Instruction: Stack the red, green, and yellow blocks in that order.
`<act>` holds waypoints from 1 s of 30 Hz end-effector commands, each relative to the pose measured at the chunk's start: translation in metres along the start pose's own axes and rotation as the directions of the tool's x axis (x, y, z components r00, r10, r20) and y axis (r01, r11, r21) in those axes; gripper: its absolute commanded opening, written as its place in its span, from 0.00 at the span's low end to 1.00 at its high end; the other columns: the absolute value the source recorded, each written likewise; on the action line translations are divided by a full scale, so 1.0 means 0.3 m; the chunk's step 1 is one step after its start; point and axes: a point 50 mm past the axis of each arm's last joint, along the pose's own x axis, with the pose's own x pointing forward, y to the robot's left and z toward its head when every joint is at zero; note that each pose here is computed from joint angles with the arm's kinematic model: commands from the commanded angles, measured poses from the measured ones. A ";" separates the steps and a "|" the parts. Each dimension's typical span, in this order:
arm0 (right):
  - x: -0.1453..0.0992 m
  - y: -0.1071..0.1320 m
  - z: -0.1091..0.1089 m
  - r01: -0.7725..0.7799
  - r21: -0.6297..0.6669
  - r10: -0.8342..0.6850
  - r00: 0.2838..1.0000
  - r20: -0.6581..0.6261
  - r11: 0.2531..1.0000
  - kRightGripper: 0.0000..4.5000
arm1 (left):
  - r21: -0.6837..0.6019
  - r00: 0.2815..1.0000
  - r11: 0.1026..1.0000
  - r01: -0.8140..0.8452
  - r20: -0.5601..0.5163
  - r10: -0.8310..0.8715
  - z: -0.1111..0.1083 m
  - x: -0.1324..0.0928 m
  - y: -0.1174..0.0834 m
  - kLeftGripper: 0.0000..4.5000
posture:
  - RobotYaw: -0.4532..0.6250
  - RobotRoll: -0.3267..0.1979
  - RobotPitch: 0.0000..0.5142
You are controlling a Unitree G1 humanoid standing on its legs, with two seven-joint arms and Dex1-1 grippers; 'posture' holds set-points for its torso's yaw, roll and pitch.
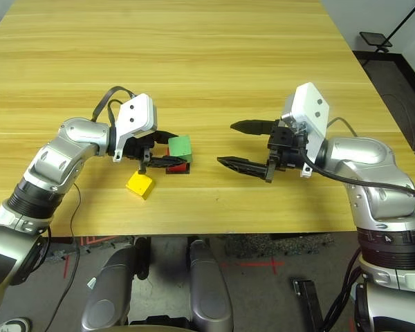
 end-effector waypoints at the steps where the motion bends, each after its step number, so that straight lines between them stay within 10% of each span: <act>1: -0.002 0.009 0.009 -0.007 -0.006 0.007 1.000 0.008 1.000 1.00 | 0.015 1.000 1.000 0.017 -0.010 -0.017 -0.006 0.010 -0.001 0.46 | 0.56 0.73 0.58; 30: 0.016 0.011 -0.001 -0.014 0.000 0.014 1.000 0.013 1.000 1.00 | 0.031 0.999 0.999 0.015 -0.033 -0.014 -0.022 -0.004 0.013 0.46 | 0.57 0.72 0.60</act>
